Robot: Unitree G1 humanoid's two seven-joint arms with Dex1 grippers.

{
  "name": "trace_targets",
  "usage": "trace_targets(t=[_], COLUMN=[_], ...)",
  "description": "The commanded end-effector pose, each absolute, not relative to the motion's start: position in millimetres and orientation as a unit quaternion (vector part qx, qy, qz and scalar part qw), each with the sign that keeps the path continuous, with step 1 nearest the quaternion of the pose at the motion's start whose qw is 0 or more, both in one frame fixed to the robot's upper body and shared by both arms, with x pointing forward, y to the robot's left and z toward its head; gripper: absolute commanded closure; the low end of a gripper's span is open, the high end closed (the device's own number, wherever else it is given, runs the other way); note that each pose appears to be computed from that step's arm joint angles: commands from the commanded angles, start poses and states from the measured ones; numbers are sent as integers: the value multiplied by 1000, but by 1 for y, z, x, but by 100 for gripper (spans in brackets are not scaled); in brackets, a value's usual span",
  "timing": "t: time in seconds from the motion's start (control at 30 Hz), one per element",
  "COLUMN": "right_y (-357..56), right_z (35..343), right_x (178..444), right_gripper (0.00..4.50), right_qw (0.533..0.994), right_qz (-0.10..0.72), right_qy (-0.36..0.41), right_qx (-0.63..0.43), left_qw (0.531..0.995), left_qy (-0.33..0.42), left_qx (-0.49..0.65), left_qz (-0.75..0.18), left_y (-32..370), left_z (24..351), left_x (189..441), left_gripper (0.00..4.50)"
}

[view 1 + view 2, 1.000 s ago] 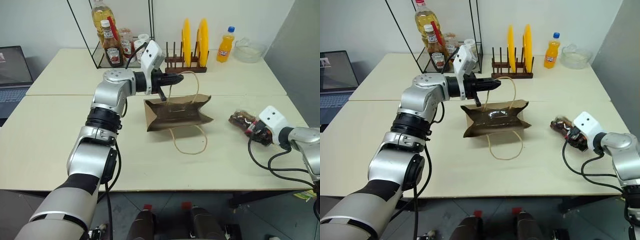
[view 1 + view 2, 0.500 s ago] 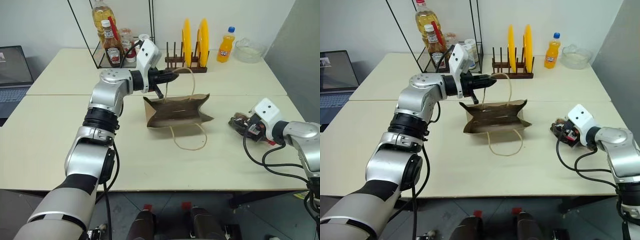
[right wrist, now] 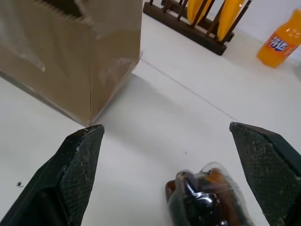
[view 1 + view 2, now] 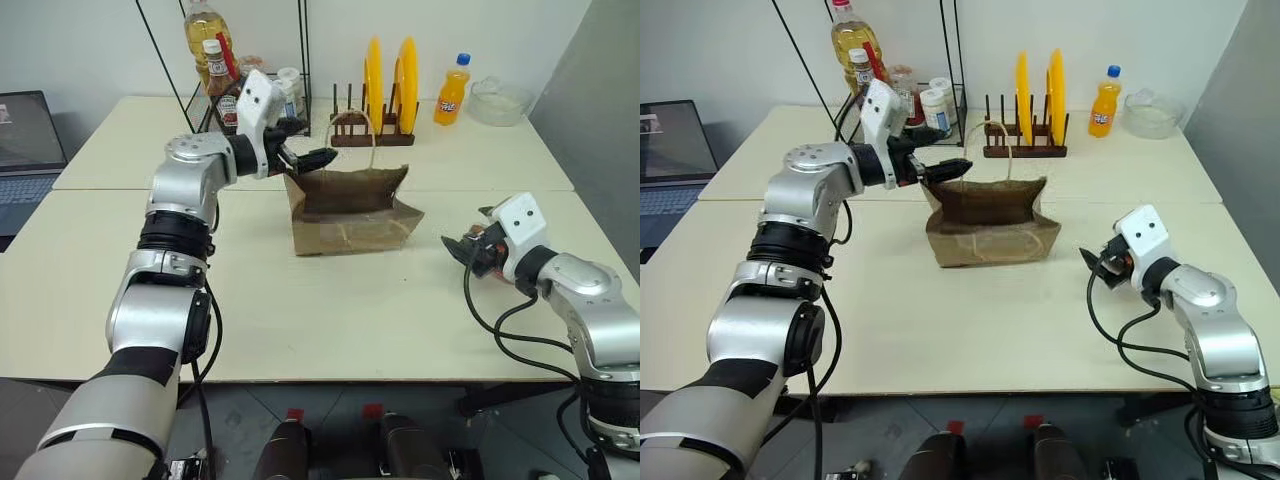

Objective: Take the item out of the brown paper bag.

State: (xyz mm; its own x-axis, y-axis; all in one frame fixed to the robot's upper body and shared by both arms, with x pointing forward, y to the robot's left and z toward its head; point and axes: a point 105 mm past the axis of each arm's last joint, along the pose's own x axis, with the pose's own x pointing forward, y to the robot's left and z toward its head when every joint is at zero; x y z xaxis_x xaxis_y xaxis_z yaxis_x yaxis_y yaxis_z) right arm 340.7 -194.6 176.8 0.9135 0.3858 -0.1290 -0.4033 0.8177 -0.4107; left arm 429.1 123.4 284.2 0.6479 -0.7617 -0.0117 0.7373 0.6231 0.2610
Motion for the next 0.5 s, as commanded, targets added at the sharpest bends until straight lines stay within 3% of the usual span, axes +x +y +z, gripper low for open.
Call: trace_targets(t=[0.03,0.27,0.37,0.5], right_y=[-201,-194,-190,-186], right_z=[190,169,166,149], right_x=[339,331,326,316], right_gripper=[0,0,0,0], right_qw=[957,963,968,981], right_qz=[186,193,184,157], right_qy=[-19,-21,-29,-18], right_qx=[-222,-189,-165,-110], left_qw=[905,954,972,993], left_qy=[-94,-108,-88,-20], left_qx=[116,81,62,55], left_qz=[-397,-269,-209,-101], left_y=[138,183,210,251], left_z=[310,290,263,191], left_x=[416,402,387,347], left_gripper=[2,2,2,2])
